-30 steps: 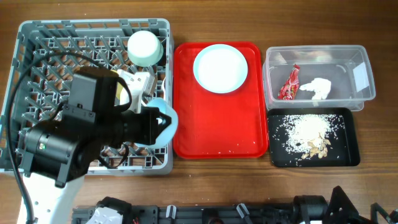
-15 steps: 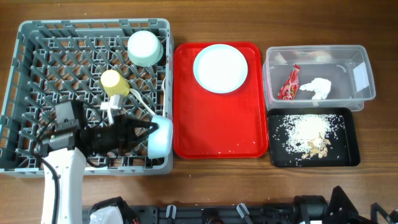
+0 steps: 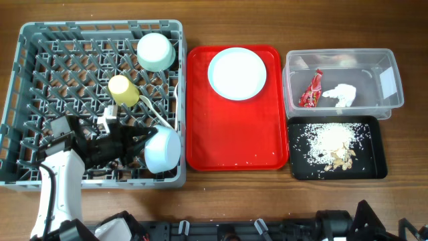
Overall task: Sort waste into correct bins and load items into the dishwasher rack
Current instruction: 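Carry the saucer with the left gripper into the rack and release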
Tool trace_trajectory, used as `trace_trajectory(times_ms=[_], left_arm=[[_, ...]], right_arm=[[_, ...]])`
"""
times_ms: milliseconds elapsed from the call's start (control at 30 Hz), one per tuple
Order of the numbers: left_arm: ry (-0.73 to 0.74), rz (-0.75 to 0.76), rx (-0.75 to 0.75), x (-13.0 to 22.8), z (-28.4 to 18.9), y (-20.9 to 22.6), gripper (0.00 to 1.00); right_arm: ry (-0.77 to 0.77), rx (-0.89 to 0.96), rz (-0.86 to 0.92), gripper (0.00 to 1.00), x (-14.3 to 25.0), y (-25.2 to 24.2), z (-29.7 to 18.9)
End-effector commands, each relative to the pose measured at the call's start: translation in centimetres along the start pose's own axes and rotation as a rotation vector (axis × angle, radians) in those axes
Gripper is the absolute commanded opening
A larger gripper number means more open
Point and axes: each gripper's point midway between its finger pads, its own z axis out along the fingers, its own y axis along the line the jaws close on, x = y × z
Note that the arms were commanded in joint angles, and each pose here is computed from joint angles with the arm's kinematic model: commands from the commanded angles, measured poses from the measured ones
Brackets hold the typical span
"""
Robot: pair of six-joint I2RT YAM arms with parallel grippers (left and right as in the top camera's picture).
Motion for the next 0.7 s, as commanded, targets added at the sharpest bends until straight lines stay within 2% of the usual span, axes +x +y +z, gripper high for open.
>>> trace_trajectory(times_ms=[0, 167, 367, 467, 500, 533, 667], left_arm=[[-0.048, -0.009, -0.214, -0.7, -0.6, 4.4, 0.04], [-0.096, -0.019, -0.28, -1.6, -1.6, 5.6, 0.04], [-0.129, 0.029, -0.28, -3.1, -2.5, 3.1, 0.04], [-0.148, 0.046, -0.331, -3.7, -3.3, 1.9, 0.04], [-0.157, 0.052, -0.362, -3.9, -3.7, 1.6, 0.95], [-0.166, 0.057, -0.39, -4.1, -4.1, 1.3, 1.0], [-0.215, 0.077, -0.54, -5.1, -6.0, 1.4, 1.0]], right_arm=[[-0.009, -0.006, 0.006, 1.0, 0.0, 0.0, -0.2], [-0.009, -0.006, 0.005, 1.0, 0.0, 0.0, -0.2], [-0.009, -0.006, 0.006, 0.99, 0.0, 0.0, -0.2], [-0.009, -0.006, 0.006, 1.0, 0.0, 0.0, -0.2], [-0.009, -0.006, 0.005, 1.0, 0.0, 0.0, -0.2], [-0.009, -0.006, 0.005, 1.0, 0.0, 0.0, -0.2], [-0.009, -0.006, 0.005, 1.0, 0.0, 0.0, -0.2]])
